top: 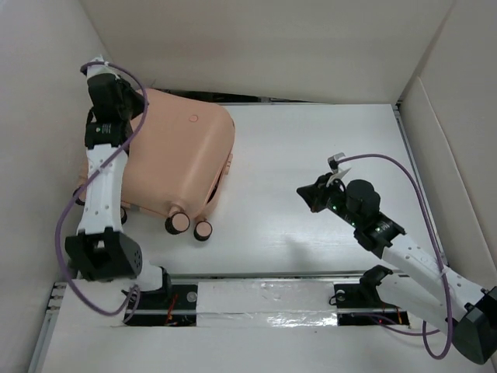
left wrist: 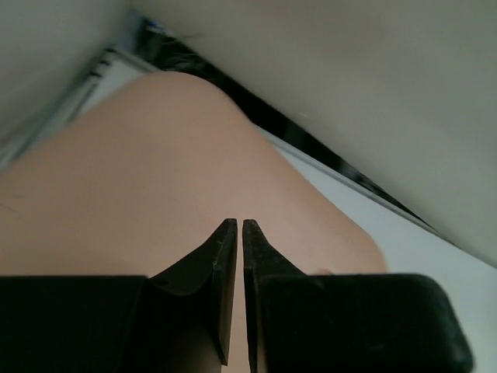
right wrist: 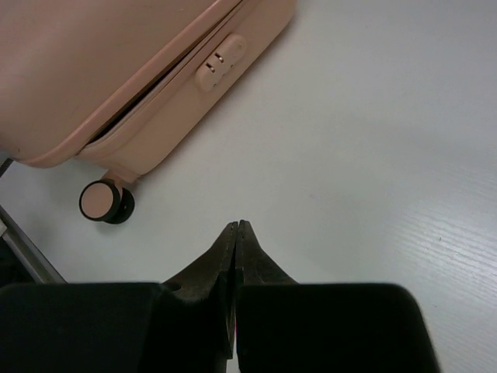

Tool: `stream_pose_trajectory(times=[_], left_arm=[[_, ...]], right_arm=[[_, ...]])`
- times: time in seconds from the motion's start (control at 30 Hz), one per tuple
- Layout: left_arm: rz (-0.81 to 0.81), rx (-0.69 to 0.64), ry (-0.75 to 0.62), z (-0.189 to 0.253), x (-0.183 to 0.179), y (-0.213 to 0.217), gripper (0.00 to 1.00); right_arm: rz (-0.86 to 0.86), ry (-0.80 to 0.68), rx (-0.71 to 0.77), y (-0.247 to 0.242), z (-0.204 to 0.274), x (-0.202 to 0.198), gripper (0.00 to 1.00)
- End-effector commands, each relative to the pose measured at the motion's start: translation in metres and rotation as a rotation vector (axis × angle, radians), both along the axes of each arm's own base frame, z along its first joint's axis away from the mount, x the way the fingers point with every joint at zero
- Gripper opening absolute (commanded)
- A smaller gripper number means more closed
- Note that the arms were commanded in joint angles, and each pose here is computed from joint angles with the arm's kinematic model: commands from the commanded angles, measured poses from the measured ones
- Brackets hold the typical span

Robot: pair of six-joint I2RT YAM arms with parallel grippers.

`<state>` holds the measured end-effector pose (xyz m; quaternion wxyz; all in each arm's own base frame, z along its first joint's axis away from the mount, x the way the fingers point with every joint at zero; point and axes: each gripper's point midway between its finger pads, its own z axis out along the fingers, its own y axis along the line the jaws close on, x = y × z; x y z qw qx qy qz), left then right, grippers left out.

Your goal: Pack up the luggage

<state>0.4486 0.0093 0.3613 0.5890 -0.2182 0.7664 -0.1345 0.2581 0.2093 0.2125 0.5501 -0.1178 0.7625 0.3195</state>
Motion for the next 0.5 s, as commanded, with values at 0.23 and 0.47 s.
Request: stream_pose_trajectory(times=[0.23,0.47], left_arm=[[0.543,0.148,0.235,-0.063,0.025,0.201,0.17],[0.631,0.259,0.421,-0.120,0.037,0.255,0.21]], right_arm=[[0.047,-0.030,0.001,0.010,0.005,-0.013,0.00],[0.047,0.005,-0.001,0.017,-0.014,-0.012,0.00]])
